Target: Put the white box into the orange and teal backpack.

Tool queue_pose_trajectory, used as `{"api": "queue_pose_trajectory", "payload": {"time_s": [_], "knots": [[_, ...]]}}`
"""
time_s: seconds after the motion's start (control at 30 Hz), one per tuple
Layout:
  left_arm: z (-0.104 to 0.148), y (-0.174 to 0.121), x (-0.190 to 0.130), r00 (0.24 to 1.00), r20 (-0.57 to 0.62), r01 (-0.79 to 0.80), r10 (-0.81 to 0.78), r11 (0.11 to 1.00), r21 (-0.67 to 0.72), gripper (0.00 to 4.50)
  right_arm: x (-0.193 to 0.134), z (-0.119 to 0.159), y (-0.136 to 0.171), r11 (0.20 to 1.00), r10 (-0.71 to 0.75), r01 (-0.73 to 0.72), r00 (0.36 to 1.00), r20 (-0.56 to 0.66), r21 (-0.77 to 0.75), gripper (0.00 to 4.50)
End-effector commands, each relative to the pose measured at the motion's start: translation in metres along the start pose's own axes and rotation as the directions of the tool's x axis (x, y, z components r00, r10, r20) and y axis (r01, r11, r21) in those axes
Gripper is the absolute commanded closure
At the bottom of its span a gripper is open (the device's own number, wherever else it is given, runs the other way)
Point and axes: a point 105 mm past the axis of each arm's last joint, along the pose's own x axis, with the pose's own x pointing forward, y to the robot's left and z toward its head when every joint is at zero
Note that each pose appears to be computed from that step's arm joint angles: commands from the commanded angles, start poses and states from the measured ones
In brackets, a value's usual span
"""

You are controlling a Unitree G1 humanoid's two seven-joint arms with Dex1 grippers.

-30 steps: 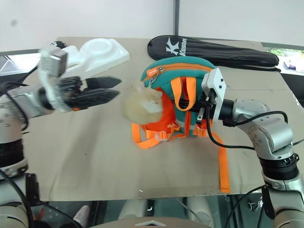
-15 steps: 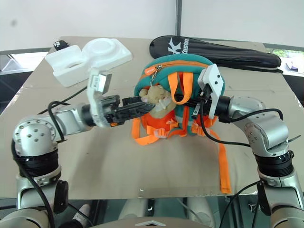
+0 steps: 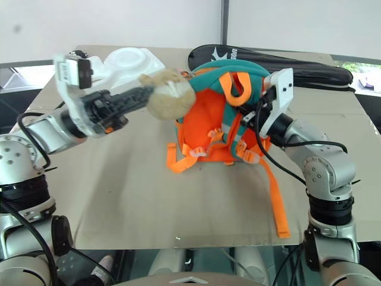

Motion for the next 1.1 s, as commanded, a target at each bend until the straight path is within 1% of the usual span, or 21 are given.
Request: {"api": "queue_pose_trajectory", "payload": {"time_s": [0.03, 0.13, 0.2, 0.23, 0.27, 0.3, 0.33, 0.4, 0.5, 0.57, 0.6, 0.67, 0.77, 0.8, 0.83, 0.87, 0.93, 0.97, 1.03, 1.07, 1.1], "knots": [[0.012, 0.017, -0.034, 0.987, 0.086, -0.133, 0.132, 0.991, 0.009, 4.48, -0.02, 0.034, -0.048, 0.968, -0.25, 0.246, 0.956, 0.153, 0.045, 4.5], [-0.021, 0.051, -0.063, 0.944, 0.025, -0.327, 0.328, 0.944, -0.036, 4.48, -0.028, 0.044, -0.071, 0.932, -0.362, 0.346, 0.909, 0.206, 0.112, 4.5], [-0.059, 0.075, -0.081, 0.878, -0.094, -0.474, 0.468, 0.88, -0.041, 4.48, -0.032, 0.05, -0.081, 0.909, -0.415, 0.396, 0.881, 0.228, 0.126, 4.5], [-0.075, 0.083, -0.087, 0.846, -0.149, -0.522, 0.513, 0.853, -0.026, 4.48, -0.033, 0.052, -0.084, 0.903, -0.429, 0.411, 0.872, 0.234, 0.123, 4.5], [-0.093, 0.093, -0.094, 0.794, -0.204, -0.584, 0.572, 0.812, 0.007, 4.48, -0.034, 0.055, -0.088, 0.895, -0.446, 0.43, 0.861, 0.245, 0.119, 4.5], [-0.106, 0.104, -0.098, 0.737, -0.232, -0.639, 0.635, 0.766, 0.069, 4.48, -0.035, 0.058, -0.09, 0.889, -0.458, 0.441, 0.852, 0.254, 0.121, 4.5], [-0.114, 0.11, -0.091, 0.722, -0.226, -0.647, 0.654, 0.754, 0.117, 4.48, -0.034, 0.057, -0.089, 0.893, -0.449, 0.435, 0.857, 0.251, 0.113, 4.5], [-0.117, 0.107, -0.061, 0.783, -0.167, -0.577, 0.6, 0.8, 0.166, 4.48, -0.031, 0.055, -0.081, 0.914, -0.402, 0.404, 0.885, 0.236, 0.043, 4.5], [-0.119, 0.111, -0.029, 0.821, -0.118, -0.52, 0.559, 0.817, 0.25, 4.48, -0.024, 0.045, -0.067, 0.933, -0.342, 0.358, 0.916, 0.208, -0.044, 4.5], [-0.106, 0.112, -0.007, 0.847, -0.029, -0.499, 0.53, 0.815, 0.295, 4.48, -0.02, 0.037, -0.059, 0.936, -0.304, 0.329, 0.935, 0.184, -0.129, 4.5], [-0.096, 0.108, 0.002, 0.87, 0.02, -0.475, 0.492, 0.828, 0.298, 4.48, -0.02, 0.034, -0.057, 0.938, -0.289, 0.314, 0.942, 0.168, -0.148, 4.5], [-0.084, 0.102, 0.009, 0.891, 0.055, -0.443, 0.451, 0.836, 0.323, 4.48, -0.021, 0.032, -0.055, 0.939, -0.267, 0.293, 0.951, 0.156, -0.18, 4.5], [-0.077, 0.104, 0.006, 0.9, 0.035, -0.404, 0.434, 0.803, 0.437, 4.5, -0.027, 0.027, -0.054, 0.908, -0.232, 0.262, 0.964, 0.129, -0.328, 3.54], [-0.079, 0.106, 0.004, 0.9, 0.019, -0.39, 0.435, 0.785, 0.481, 4.16, -0.027, 0.023, -0.053, 0.905, -0.216, 0.24, 0.971, 0.106, -0.352, 3.03], [-0.079, 0.103, 0.005, 0.908, 0.021, -0.374, 0.417, 0.789, 0.487, 3.8, -0.028, 0.019, -0.051, 0.913, -0.2, 0.219, 0.975, 0.092, -0.344, 2.63], [-0.078, 0.102, 0.006, 0.915, 0.026, -0.363, 0.403, 0.793, 0.49, 3.48, -0.028, 0.017, -0.049, 0.918, -0.191, 0.209, 0.978, 0.087, -0.337, 2.09], [-0.074, 0.094, 0.005, 0.926, 0.037, -0.343, 0.376, 0.793, 0.503, 2.84, -0.035, 0.008, -0.039, 0.933, -0.129, 0.128, 0.991, 0.021, -0.337, 1.46], [-0.072, 0.091, 0.003, 0.927, 0.039, -0.34, 0.373, 0.792, 0.507, 2.41, -0.039, 0.005, -0.035, 0.936, -0.103, 0.094, 0.995, -0.01, -0.338, 0.97], [-0.072, 0.083, -0.008, 0.929, 0.014, -0.322, 0.369, 0.792, 0.518, 1.66, -0.056, -0.002, -0.028, 0.932, -0.059, 0.02, 0.994, -0.096, -0.362, 0.22], [-0.074, 0.079, -0.015, 0.931, -0.005, -0.309, 0.365, 0.795, 0.522, 1.29, -0.064, -0.004, -0.025, 0.929, -0.041, -0.008, 0.991, -0.125, -0.37, 0.03], [-0.076, 0.075, -0.022, 0.931, -0.024, -0.299, 0.365, 0.797, 0.524, 0.8, -0.071, -0.005, -0.023, 0.929, -0.03, -0.026, 0.989, -0.145, -0.37, 0.0]]}}
